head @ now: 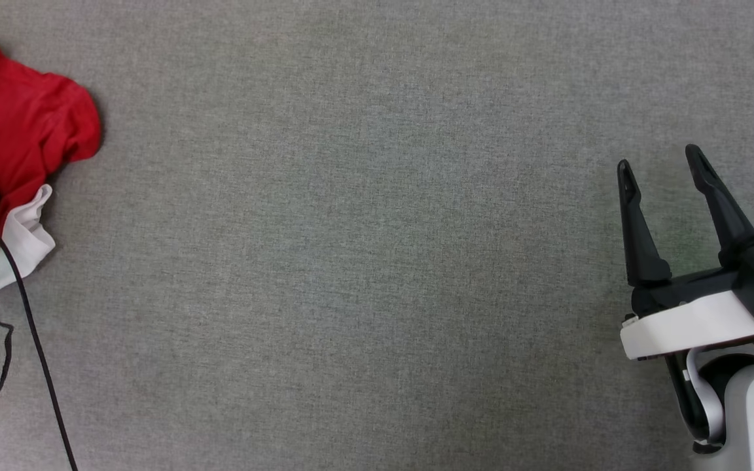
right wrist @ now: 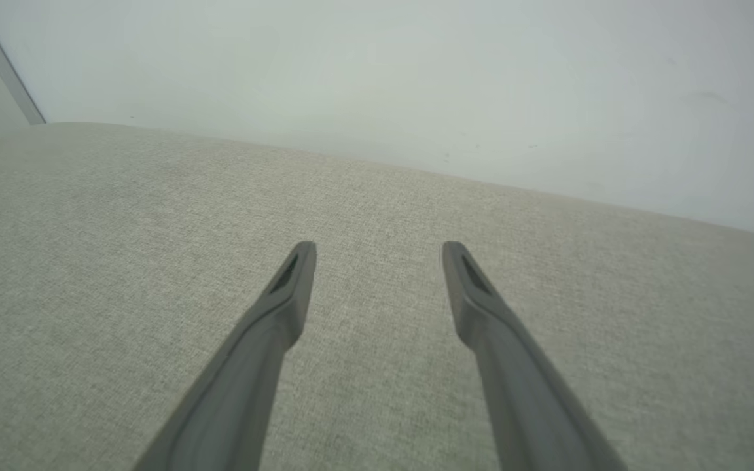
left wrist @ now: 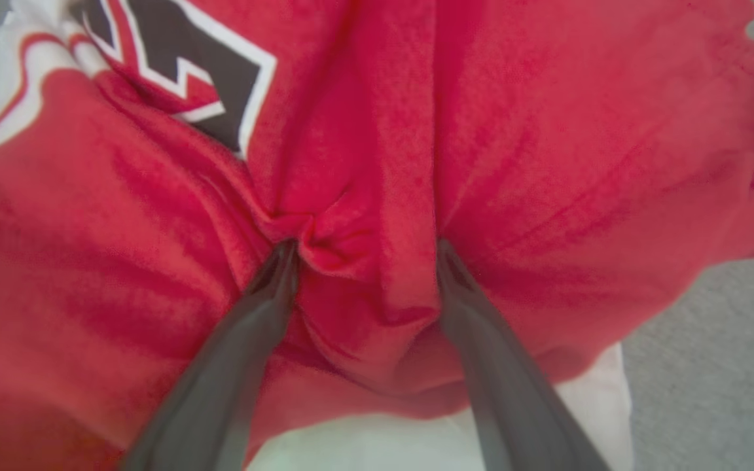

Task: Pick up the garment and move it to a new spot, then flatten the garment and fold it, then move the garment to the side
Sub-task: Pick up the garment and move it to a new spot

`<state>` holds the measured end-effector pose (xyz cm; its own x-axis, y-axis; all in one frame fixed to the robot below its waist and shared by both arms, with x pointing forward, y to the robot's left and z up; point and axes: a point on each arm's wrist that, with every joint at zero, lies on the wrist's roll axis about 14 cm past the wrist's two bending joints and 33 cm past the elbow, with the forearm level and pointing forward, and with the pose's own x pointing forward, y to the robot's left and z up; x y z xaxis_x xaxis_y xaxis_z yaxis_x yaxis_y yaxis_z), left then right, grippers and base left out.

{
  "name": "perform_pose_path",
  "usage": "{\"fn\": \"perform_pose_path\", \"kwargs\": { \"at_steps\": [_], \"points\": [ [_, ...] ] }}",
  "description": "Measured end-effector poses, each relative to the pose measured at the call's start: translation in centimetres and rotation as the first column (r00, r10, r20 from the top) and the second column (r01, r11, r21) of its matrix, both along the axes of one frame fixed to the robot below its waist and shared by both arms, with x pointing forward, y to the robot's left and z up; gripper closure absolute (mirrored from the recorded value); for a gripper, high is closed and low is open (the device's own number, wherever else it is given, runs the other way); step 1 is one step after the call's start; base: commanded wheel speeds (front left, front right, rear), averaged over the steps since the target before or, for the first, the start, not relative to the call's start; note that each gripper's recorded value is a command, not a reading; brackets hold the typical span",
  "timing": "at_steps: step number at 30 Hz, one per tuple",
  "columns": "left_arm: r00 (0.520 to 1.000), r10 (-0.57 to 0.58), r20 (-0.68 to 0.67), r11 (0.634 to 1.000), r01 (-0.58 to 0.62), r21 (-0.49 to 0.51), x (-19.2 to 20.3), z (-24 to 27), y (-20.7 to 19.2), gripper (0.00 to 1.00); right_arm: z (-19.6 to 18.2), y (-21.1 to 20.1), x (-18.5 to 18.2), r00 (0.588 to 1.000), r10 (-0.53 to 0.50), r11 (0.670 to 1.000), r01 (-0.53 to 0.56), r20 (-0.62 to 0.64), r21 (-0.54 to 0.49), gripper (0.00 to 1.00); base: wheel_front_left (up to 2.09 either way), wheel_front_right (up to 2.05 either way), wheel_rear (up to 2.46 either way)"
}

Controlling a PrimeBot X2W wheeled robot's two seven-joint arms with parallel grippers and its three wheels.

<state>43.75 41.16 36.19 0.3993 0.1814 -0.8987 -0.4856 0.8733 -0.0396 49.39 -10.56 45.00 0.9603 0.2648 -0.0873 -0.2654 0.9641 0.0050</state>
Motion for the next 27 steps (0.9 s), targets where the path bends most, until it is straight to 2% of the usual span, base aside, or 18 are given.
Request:
{"fn": "perform_pose_path", "kwargs": {
  "at_steps": [1, 2, 3, 4, 9, 13, 16, 22, 27],
  "points": [
    [1.000, 0.006, -0.015, 1.000, -0.007, -0.007, -0.3, -0.2, -0.1, 0.00, 0.1, -0.1, 0.0, 1.000, -0.002, 1.000, 0.002, 0.003, 0.000, 0.00, 0.00, 0.00, 0.00],
    [0.999, 0.001, -0.041, 1.000, -0.001, -0.008, -0.7, -0.4, -0.1, 0.19, 0.3, -0.1, 0.0, 1.000, -0.003, 1.000, 0.003, 0.006, -0.001, 0.00, 0.00, 0.00, 0.00],
    [0.999, 0.000, -0.043, 1.000, 0.000, -0.008, -0.7, -0.4, -0.1, 0.83, 0.4, -0.2, 0.0, 1.000, -0.005, 1.000, 0.005, 0.009, -0.001, 0.00, 0.00, 0.00, 0.00],
    [0.999, 0.003, -0.037, 1.000, -0.003, -0.008, -0.7, -0.3, -0.2, 1.00, 0.5, -0.2, 0.0, 1.000, -0.005, 1.000, 0.005, 0.012, -0.002, 0.00, 0.00, 0.00, 0.00],
    [0.999, -0.022, 0.026, 0.998, 0.020, 0.066, -0.5, 0.8, 0.4, 1.00, 1.7, -0.3, -0.2, 0.999, -0.007, 1.000, 0.007, 0.035, -0.004, 0.00, 0.00, 0.00, 0.00],
    [0.984, -0.053, 0.169, 0.984, 0.023, 0.176, 0.8, 3.6, 1.1, 1.00, 2.8, -0.7, -1.1, 0.999, -0.018, 1.000, 0.018, 0.047, -0.003, 0.00, 0.00, 0.00, 0.00],
    [0.948, -0.092, 0.306, 0.962, 0.006, 0.272, 2.0, 7.1, 1.9, 1.00, 3.8, -0.9, -1.9, 0.998, -0.024, 1.000, 0.024, 0.059, 0.005, 0.00, 0.00, 0.00, 0.00],
    [0.810, -0.206, 0.549, 0.911, -0.046, 0.410, 3.4, 14.5, 1.9, 1.00, 6.3, -1.3, -3.7, 0.994, -0.032, 0.999, 0.030, 0.103, 0.022, 0.00, 0.00, 0.00, 0.00],
    [0.638, -0.328, 0.697, 0.858, -0.108, 0.502, 3.5, 21.3, 0.8, 1.00, 8.1, -1.6, -5.5, 0.991, -0.039, 0.999, 0.034, 0.131, 0.038, 0.00, 0.00, 0.00, 0.00]
  ]
}}
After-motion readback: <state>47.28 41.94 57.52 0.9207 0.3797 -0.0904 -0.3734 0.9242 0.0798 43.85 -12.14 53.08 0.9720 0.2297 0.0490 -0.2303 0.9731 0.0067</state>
